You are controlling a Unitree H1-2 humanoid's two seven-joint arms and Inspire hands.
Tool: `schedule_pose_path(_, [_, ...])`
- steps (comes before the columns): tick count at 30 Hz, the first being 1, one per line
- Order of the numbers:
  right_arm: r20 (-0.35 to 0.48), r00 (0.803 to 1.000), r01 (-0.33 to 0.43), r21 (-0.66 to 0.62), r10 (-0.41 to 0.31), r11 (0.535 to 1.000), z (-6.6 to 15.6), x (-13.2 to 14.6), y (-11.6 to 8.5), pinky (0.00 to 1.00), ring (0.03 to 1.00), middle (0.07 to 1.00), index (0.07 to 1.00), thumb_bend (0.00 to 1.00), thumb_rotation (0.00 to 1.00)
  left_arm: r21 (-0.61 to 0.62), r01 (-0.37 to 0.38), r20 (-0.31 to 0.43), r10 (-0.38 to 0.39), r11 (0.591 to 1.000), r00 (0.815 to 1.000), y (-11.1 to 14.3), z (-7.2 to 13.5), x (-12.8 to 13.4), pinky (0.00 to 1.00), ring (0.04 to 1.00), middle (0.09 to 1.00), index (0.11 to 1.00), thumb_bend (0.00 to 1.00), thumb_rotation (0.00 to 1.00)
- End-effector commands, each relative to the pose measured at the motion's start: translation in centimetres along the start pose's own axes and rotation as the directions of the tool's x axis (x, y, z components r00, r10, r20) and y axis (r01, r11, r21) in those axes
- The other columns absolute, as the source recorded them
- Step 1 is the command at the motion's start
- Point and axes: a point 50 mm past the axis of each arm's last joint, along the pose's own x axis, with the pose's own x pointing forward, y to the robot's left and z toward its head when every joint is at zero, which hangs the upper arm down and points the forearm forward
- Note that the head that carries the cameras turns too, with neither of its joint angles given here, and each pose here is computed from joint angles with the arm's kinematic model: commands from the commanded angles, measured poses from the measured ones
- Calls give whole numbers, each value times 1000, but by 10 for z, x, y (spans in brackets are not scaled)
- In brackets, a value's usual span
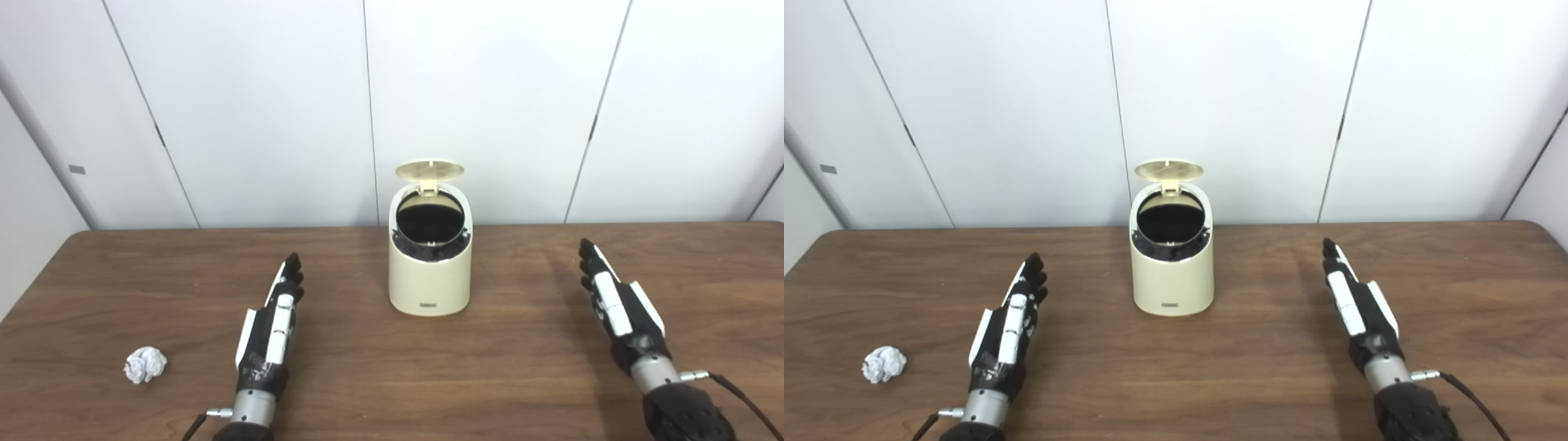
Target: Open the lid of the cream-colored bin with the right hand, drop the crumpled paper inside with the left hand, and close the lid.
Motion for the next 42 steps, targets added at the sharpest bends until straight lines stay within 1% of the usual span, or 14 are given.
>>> schedule_pose_path(1, [95,995,17,10,-18,1000,12,5,0,1000,1000,998,1000,627,993,-1,-16,-75,16,1000,997,6,-18,-22,1000,1000,1000,1000,438,932])
schedule_pose_path(6, [95,995,33,29,-36,999,4,-1,6,1000,994,986,999,637,993,10,-20,-78,21,1000,997,8,-17,-23,1000,1000,1000,1000,452,944])
schedule_pose_path(11, [100,994,42,54,-47,998,2,-4,8,1000,993,988,1000,610,1000,5,-21,-85,22,1000,996,8,-15,-23,1000,1000,1000,1000,447,949])
schedule_pose_path(13, [99,994,44,78,-52,996,-2,-5,7,1000,997,988,997,626,987,2,-17,-82,17,1000,997,9,-15,-22,1000,1000,1000,1000,450,948])
schedule_pose_path(15, [98,994,42,87,-51,995,-7,-6,6,1000,1000,991,999,627,989,-2,-18,-83,17,1000,996,10,-15,-22,1000,1000,1000,1000,453,939])
schedule_pose_path(20, [104,993,44,67,-51,997,-6,-10,12,1000,996,980,988,659,1000,5,-13,-97,13,1000,995,11,-15,-21,1000,1000,1000,1000,437,922])
schedule_pose_path(23, [100,994,39,68,-46,997,-8,-11,13,1000,1000,980,985,662,1000,-29,-13,-110,10,999,994,11,-15,-20,1000,1000,1000,1000,431,893])
schedule_pose_path(27, [96,994,42,75,-49,996,-11,-10,10,1000,999,979,985,651,1000,-44,-11,-116,6,999,993,10,-13,-18,1000,1000,1000,1000,417,885])
schedule_pose_path(31, [99,994,41,75,-49,996,-14,-11,5,1000,1000,984,992,642,1000,-37,-5,-114,1,999,993,8,-10,-17,1000,1000,1000,1000,464,753])
schedule_pose_path(35, [96,994,43,76,-50,996,-18,-11,-4,1000,1000,994,1000,608,1000,-69,-14,-116,6,998,993,5,-6,-16,1000,1000,1000,1000,488,675])
schedule_pose_path(36, [93,994,44,76,-51,996,-19,-11,-6,1000,1000,996,1000,607,1000,-76,-22,-117,13,997,993,5,-4,-16,1000,1000,1000,1000,465,641])
schedule_pose_path(38, [90,995,46,77,-53,996,-20,-11,-10,1000,1000,993,1000,616,1000,-61,-31,-116,24,998,993,4,2,-14,1000,1000,1000,1000,441,535])
schedule_pose_path(39, [89,995,46,78,-53,996,-21,-11,-11,1000,1000,994,1000,609,1000,-44,-31,-113,26,999,993,4,5,-14,1000,1000,1000,1000,432,515])
schedule_pose_path(42, [89,995,38,70,-44,997,-23,-11,-17,1000,1000,1000,1000,600,1000,29,-35,-96,38,999,995,3,14,-10,1000,1000,1000,1000,451,528])
